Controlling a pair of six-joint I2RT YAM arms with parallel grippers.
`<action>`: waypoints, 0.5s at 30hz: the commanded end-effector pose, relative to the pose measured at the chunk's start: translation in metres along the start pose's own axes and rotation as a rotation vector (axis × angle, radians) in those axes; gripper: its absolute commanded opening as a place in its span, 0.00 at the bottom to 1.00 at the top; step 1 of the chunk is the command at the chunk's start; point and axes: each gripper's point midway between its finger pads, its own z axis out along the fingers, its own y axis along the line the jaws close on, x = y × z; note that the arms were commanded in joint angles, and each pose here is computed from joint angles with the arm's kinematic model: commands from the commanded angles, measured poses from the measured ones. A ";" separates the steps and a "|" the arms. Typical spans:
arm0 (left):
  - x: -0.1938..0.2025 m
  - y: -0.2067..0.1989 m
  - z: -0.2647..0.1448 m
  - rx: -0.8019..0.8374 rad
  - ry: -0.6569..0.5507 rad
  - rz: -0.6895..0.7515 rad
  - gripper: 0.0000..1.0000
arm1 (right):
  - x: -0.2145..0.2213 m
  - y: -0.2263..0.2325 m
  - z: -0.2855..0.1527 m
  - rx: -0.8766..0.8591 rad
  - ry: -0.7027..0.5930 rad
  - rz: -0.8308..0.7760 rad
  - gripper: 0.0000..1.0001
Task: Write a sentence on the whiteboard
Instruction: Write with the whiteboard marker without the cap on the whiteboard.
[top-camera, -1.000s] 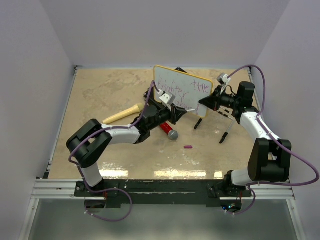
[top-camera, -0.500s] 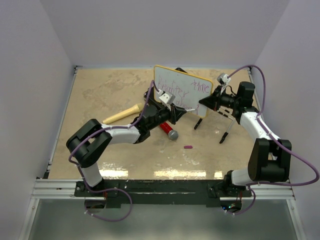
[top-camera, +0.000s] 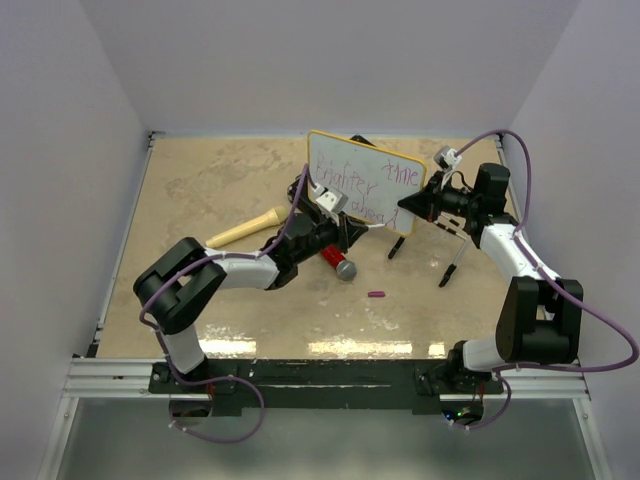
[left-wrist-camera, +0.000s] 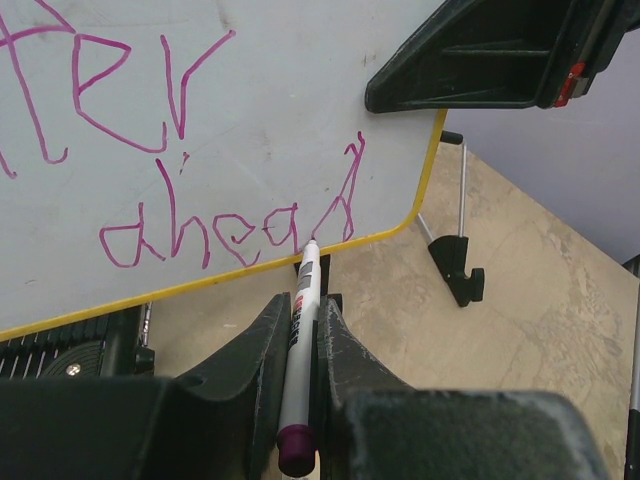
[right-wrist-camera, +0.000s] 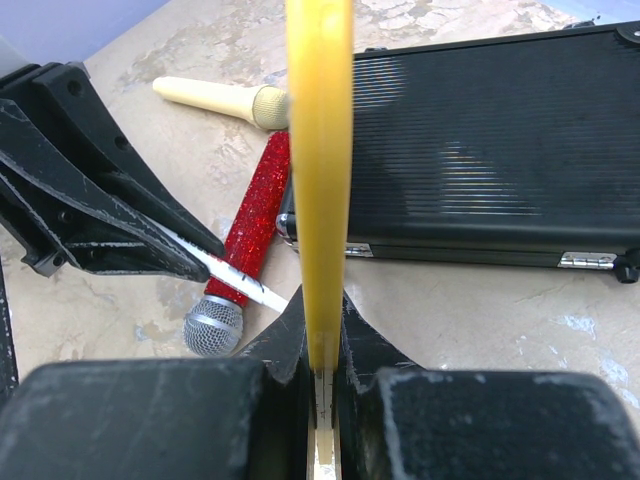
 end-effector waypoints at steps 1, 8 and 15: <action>-0.004 0.004 0.005 0.006 -0.025 0.018 0.00 | -0.004 0.014 0.001 -0.053 -0.005 0.003 0.00; -0.005 -0.008 0.013 0.046 -0.020 0.019 0.00 | -0.005 0.014 0.001 -0.053 -0.006 0.002 0.00; -0.024 -0.015 0.021 0.068 -0.059 0.018 0.00 | -0.004 0.013 0.001 -0.053 -0.005 0.002 0.00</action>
